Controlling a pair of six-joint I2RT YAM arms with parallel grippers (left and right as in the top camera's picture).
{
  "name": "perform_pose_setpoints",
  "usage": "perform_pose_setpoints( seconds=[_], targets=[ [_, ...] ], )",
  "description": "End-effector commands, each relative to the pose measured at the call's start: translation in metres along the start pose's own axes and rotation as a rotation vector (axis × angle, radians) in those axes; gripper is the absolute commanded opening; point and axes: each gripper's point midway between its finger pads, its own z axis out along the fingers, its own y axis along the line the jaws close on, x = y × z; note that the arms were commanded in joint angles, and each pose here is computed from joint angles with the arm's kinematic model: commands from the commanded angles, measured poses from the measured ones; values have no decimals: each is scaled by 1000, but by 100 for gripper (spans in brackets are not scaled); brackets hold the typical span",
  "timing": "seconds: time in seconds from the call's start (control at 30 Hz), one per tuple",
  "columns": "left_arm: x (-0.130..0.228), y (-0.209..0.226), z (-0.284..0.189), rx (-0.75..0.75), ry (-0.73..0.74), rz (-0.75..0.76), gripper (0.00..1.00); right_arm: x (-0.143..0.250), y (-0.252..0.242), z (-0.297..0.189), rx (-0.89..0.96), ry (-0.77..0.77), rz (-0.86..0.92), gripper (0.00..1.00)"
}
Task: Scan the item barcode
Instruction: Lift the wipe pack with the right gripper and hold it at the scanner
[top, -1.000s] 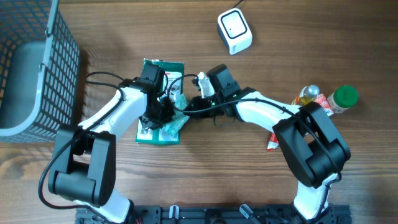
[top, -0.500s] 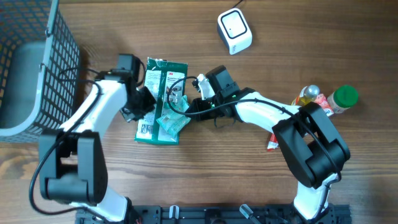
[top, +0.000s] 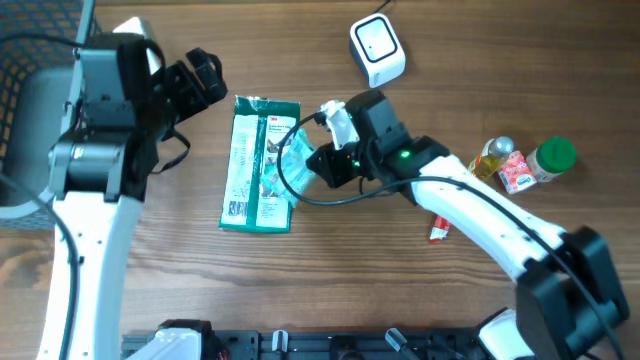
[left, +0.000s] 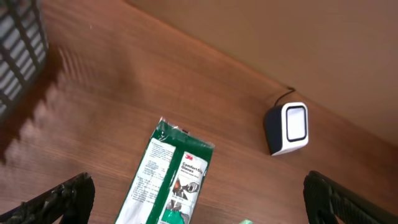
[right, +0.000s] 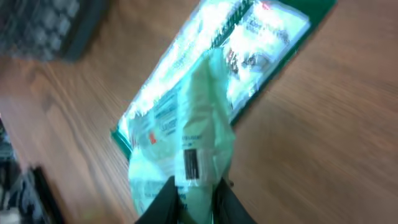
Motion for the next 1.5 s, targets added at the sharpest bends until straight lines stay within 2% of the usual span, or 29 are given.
perform_pose_setpoints(
  seconds=[0.0,0.17,0.23,0.3,0.37,0.53,0.8,1.0,1.2,1.47],
  targets=[
    [-2,4,-1,-19,-10,22,100,-51,8,-57,71,-57,-156,4],
    [-2,4,0,-20,-7,22,100,-120,9,-164,347,-144,-345,4],
    [-2,4,0,-21,-7,22,100,-141,10,-194,449,-196,-446,4],
    [-2,4,0,-21,-7,22,100,-145,7,-200,496,-189,-541,4],
    [-2,4,0,-21,-7,22,100,-146,-3,-195,547,-137,-648,4],
    [-2,4,0,-21,-7,22,100,-162,-54,-170,760,-6,-774,4],
    [-2,4,0,-21,-7,22,100,-203,-149,-103,1129,82,-788,4],
    [-2,4,0,-21,-7,22,100,-225,-192,-78,1355,38,-756,4],
    [-2,4,0,-21,-7,22,100,-235,-206,-78,1435,-27,-714,4],
    [-2,4,0,-21,-7,22,100,-212,-222,-47,1372,73,-754,4]
  ],
)
